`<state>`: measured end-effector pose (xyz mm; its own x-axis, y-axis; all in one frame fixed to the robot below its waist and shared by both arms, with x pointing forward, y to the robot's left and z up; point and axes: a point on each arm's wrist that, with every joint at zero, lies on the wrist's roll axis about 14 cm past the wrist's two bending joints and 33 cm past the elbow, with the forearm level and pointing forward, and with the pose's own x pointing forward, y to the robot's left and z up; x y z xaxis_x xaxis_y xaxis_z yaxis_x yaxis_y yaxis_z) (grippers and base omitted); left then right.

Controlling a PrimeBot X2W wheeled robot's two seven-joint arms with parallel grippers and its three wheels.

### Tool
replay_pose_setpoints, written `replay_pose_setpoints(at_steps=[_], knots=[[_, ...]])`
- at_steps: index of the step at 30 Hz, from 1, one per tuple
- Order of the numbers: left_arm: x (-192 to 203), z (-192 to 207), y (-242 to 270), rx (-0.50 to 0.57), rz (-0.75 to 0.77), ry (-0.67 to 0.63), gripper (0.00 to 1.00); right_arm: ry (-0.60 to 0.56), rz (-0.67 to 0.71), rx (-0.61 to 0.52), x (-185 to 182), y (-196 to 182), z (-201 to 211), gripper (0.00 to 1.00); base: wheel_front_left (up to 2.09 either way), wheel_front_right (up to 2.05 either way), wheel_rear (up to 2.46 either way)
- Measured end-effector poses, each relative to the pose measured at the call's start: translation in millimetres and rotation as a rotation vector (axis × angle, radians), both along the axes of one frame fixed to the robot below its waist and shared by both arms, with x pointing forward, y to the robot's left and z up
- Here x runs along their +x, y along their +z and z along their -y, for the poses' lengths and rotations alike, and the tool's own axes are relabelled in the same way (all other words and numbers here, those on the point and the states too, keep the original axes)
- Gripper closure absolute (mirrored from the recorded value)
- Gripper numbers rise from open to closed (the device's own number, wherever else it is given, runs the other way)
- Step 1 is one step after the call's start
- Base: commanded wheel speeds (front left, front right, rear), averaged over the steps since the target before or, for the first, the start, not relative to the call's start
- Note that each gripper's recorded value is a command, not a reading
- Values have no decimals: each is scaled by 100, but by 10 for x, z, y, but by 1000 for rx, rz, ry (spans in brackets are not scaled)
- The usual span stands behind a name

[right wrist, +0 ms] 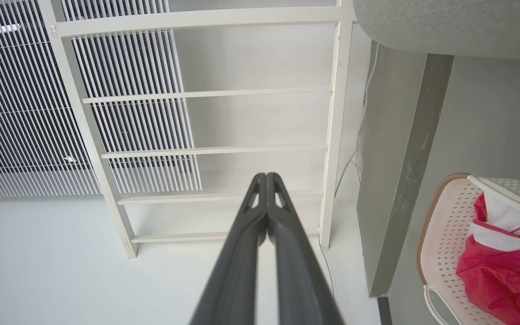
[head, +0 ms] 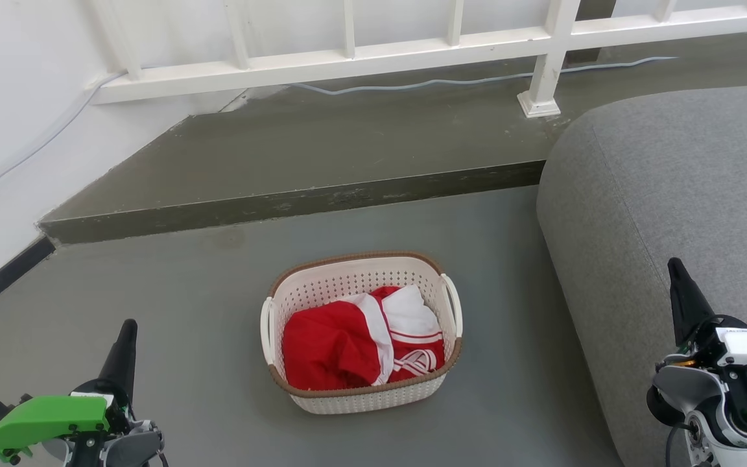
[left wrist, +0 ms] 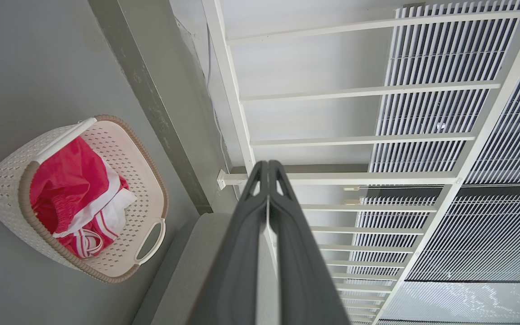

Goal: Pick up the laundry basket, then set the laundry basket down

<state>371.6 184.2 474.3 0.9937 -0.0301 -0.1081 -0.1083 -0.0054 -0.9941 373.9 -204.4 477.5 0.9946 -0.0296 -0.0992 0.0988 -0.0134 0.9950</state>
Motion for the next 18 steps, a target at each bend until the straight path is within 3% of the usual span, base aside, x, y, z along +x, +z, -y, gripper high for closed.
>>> replay_pose_setpoints(at_steps=[18], knots=[[-2, -6, -14, 0, -4, 2, 100, 1, -2, 1, -1, -8, 0, 100, 0, 0, 0]])
